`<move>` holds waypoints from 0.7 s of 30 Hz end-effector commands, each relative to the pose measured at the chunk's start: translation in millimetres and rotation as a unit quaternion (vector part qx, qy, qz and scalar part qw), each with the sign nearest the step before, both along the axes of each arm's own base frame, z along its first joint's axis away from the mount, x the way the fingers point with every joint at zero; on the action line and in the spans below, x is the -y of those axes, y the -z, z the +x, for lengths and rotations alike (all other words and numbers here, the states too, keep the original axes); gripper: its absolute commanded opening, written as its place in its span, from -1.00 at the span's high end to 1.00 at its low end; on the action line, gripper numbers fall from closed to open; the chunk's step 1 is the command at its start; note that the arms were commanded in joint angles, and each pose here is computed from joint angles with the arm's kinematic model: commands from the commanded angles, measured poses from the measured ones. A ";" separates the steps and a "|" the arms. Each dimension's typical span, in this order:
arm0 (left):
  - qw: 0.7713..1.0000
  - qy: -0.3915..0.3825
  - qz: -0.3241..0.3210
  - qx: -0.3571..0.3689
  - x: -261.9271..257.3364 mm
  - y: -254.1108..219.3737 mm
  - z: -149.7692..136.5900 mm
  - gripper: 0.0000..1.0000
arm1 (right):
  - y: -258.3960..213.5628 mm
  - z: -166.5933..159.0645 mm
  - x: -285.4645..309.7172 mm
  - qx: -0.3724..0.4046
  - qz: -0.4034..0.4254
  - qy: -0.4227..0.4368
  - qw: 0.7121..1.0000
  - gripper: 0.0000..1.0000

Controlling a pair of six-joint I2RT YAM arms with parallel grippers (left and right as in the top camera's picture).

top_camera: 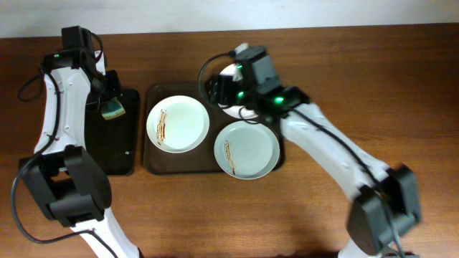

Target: Clean dirty plates on tray and stack at the side

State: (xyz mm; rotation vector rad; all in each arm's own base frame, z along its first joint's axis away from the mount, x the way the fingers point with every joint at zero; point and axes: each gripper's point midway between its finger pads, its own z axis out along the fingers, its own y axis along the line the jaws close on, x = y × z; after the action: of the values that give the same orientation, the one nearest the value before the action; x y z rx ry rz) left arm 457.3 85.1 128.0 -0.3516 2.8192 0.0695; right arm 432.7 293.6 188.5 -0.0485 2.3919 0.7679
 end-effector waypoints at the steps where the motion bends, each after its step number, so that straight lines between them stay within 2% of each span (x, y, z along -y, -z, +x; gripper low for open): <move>1: 0.999 0.003 0.007 0.043 -0.8 -40.2 -0.3 0.98 | 59.3 3.5 -14.7 -0.038 -0.037 -0.007 0.999 -0.33; 5: 0.999 0.006 0.009 0.053 1.4 -49.8 -1.8 0.98 | 101.9 2.8 -30.5 -0.059 -0.047 -0.022 0.997 -0.32; 10: 0.999 0.006 0.008 0.051 1.6 -49.3 -2.8 0.98 | 123.6 1.3 -49.4 -0.058 -0.043 -0.039 0.997 -0.32; 17: 0.999 0.006 0.008 0.051 1.7 -49.3 -2.8 0.98 | 148.8 -2.4 -52.8 -0.068 -0.064 -0.031 0.995 -0.04; 21: 0.999 0.006 0.008 0.051 1.8 -49.2 -2.8 0.98 | 168.7 -5.2 -48.6 -0.091 -0.073 -0.018 0.993 0.03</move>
State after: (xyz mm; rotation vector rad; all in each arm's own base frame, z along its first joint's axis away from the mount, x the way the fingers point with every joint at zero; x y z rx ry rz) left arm 452.2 83.8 152.7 -0.3463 2.7768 0.0713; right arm 428.2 342.0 35.7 -0.1214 2.5953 0.6700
